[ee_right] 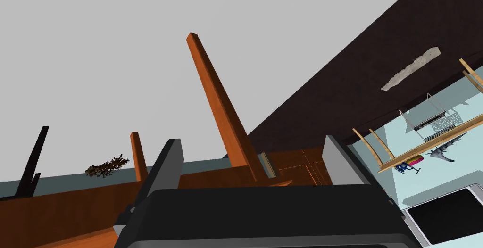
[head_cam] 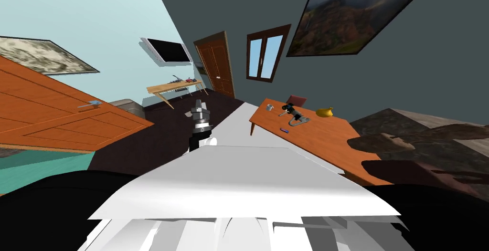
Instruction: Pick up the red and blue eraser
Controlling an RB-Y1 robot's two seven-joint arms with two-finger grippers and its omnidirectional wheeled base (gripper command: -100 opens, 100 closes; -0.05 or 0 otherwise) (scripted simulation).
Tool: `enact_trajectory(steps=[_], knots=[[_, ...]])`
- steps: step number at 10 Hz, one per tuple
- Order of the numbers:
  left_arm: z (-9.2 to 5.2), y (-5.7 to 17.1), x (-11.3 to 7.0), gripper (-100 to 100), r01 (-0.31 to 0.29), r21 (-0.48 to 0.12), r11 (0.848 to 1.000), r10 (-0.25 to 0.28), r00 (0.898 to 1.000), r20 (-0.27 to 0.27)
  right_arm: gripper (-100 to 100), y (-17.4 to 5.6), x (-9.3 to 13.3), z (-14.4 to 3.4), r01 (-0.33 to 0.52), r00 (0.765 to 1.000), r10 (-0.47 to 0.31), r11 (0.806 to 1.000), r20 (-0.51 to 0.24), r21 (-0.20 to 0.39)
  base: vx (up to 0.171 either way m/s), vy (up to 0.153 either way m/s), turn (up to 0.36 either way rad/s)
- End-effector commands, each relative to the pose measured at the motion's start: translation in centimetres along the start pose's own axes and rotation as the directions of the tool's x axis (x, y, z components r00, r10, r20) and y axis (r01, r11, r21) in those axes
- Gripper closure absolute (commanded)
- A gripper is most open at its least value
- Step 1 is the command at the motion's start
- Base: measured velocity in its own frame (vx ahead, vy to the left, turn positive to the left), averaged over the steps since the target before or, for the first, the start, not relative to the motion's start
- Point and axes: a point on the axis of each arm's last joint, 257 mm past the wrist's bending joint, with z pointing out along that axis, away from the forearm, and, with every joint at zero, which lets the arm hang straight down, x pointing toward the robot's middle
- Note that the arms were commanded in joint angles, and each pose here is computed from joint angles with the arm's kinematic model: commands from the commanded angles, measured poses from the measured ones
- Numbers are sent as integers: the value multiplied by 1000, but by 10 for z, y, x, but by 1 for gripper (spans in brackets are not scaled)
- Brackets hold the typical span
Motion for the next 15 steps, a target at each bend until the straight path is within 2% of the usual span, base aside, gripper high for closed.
enact_trajectory(steps=[1, 2, 3, 4, 6, 7, 8, 9, 11, 12, 15], knots=[[0, 0, 0, 0, 0, 0, 1000, 0, 1000, 0, -100, -35, 43, -20, 67, 993, -59, 995, -106, 74, 40, -20, 316], [0, 0, 0, 0, 0, 0, 1000, 0, 1000, 0, -100, -41, 43, -24, 76, 991, -67, 994, -113, 82, 38, -16, 123], [0, 0, 0, 0, 0, 0, 1000, 0, 1000, 0, -100, -65, 63, -39, 124, 979, -102, 985, -177, 120, 38, -10, 307], [0, 0, 0, 0, 0, 0, 1000, 0, 1000, 0, -100, -65, 63, -39, 124, 979, -102, 985, -177, 120, 27, -19, 144], [0, 0, 0, 0, 0, 0, 1000, 0, 1000, 0, -100, -108, 95, -71, 217, 943, -160, 960, -290, 176, 51, -17, 354], [0, 0, 0, 0, 0, 0, 1000, 0, 1000, 0, -100, -109, 95, -71, 217, 943, -160, 960, -291, 177, 58, -25, 140], [0, 0, 0, 0, 0, 0, 1000, 0, 1000, 0, -100, -129, 108, -88, 260, 922, -181, 945, -343, 200, 64, -24, 285], [0, 0, 0, 0, 0, 0, 1000, 0, 1000, 0, -100, -132, 109, -90, 261, 920, -180, 943, -347, 204, 51, -31, 167], [0, 0, 0, 0, 0, 0, 1000, 0, 1000, 0, -100, -168, 129, -123, 339, 874, -211, 910, -439, 238, 72, -43, 326], [0, 0, 0, 0, 0, 0, 1000, 0, 1000, 0, -100, -168, 129, -123, 339, 874, -211, 910, -439, 238, 78, -45, 203], [0, 0, 0, 0, 0, 0, 1000, 0, 1000, 0, -100, -209, 149, -165, 427, 808, -233, 864, -541, 266, 102, -49, 379]])
